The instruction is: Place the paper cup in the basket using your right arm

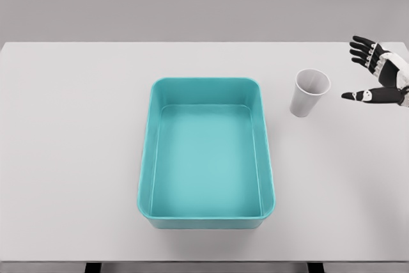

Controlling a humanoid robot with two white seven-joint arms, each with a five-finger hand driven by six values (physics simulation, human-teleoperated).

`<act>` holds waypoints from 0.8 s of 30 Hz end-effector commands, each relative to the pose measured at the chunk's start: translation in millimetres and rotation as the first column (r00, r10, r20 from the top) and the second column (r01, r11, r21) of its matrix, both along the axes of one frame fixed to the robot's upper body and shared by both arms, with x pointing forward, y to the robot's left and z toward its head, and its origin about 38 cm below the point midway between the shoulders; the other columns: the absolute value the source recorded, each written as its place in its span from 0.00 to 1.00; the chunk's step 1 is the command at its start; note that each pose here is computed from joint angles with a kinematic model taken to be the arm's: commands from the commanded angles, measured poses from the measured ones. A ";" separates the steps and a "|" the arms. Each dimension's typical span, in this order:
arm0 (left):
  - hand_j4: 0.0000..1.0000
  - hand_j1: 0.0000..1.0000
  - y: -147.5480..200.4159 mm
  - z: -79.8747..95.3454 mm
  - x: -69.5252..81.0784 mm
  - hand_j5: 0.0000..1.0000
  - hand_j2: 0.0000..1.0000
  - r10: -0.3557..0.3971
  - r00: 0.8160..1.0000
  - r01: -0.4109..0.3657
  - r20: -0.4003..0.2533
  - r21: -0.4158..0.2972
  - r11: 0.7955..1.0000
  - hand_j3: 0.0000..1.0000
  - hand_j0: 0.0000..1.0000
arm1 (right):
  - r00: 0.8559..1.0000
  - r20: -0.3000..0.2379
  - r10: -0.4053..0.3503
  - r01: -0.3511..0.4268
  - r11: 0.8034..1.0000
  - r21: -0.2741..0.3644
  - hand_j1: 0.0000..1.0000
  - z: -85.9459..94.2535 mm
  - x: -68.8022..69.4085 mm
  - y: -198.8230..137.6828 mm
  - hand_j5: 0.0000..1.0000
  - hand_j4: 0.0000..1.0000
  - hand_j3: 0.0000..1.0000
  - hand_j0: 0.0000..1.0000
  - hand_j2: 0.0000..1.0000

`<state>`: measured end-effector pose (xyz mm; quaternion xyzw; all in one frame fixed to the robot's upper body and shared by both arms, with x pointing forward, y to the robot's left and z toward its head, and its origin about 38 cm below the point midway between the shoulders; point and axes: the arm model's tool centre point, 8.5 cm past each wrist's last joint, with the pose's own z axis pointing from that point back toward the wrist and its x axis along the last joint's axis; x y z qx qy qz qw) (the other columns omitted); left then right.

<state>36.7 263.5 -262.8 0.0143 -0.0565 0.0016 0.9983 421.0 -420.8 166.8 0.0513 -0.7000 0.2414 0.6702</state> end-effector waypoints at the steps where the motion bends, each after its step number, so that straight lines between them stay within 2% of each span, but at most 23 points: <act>1: 1.00 1.00 0.0 0.0 0.0 1.00 1.00 0.000 1.000 0.000 0.000 0.000 1.000 1.00 1.00 | 0.999 -0.034 -0.005 0.006 0.999 0.042 1.00 -16.2 1.3 5.9 1.00 1.00 1.00 1.00 1.00; 8: 1.00 1.00 0.0 0.0 0.0 1.00 1.00 0.000 1.000 0.000 0.000 0.000 1.000 1.00 1.00 | 0.997 -0.071 0.007 0.000 0.995 0.098 1.00 -39.4 3.0 23.4 1.00 1.00 1.00 1.00 1.00; 24: 1.00 1.00 0.0 0.0 0.0 1.00 1.00 0.000 1.000 0.000 0.000 0.000 1.000 1.00 1.00 | 0.994 -0.107 0.007 0.007 0.991 0.137 1.00 -58.4 0.7 33.1 1.00 1.00 1.00 1.00 1.00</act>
